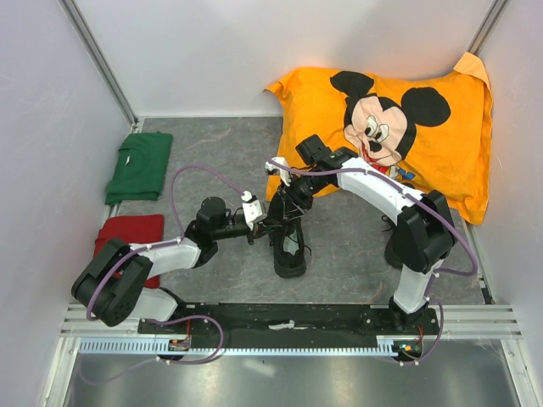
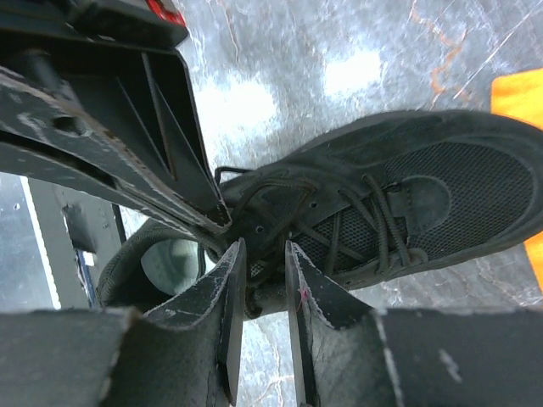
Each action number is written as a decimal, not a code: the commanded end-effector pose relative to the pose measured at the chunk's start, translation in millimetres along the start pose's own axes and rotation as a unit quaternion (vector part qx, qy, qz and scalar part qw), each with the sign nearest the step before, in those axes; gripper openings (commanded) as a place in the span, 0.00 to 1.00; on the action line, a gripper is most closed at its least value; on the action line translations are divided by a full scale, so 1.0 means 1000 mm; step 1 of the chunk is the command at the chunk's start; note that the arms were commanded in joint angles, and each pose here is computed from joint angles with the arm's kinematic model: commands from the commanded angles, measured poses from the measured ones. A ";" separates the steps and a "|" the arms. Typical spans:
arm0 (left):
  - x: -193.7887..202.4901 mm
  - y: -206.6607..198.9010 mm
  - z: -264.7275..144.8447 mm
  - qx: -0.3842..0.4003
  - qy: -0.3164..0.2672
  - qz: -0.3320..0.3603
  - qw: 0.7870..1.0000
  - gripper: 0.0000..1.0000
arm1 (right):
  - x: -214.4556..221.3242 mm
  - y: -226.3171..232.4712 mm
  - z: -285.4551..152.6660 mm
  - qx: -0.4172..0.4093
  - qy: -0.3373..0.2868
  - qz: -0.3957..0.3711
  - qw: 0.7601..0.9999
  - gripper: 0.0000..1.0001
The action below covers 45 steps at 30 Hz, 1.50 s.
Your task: Tie the shoes
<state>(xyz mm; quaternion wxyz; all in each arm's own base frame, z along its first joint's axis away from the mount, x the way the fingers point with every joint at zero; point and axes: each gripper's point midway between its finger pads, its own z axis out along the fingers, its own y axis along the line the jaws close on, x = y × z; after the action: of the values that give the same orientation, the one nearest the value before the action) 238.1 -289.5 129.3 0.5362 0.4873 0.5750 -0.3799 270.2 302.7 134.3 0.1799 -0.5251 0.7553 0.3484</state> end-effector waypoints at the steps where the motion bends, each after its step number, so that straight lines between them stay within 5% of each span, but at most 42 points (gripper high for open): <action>1: -0.018 0.006 0.004 0.007 -0.028 0.047 0.998 0.02 | -0.005 -0.002 -0.003 0.003 0.008 -0.014 1.000 0.33; 6: -0.017 0.006 0.004 0.007 -0.027 0.048 0.998 0.02 | -0.002 -0.003 -0.004 0.011 0.017 -0.011 1.000 0.36; 12: -0.017 0.006 0.004 0.006 -0.027 0.049 0.998 0.01 | -0.008 0.004 -0.010 0.005 0.004 -0.014 1.000 0.01; 36: -0.031 0.015 0.012 0.003 -0.024 0.017 1.000 0.02 | -0.022 0.005 -0.029 0.021 -0.062 -0.003 0.998 0.00; 45: -0.013 0.021 0.018 0.004 0.033 -0.030 0.999 0.01 | -0.021 0.005 -0.029 0.023 -0.065 -0.001 0.998 0.00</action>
<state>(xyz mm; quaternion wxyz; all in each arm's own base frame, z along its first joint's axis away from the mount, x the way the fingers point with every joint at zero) 258.2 -304.4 151.3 0.5290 0.4871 0.5785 -0.3851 276.8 295.5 150.1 0.2125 -0.4978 0.7631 0.3531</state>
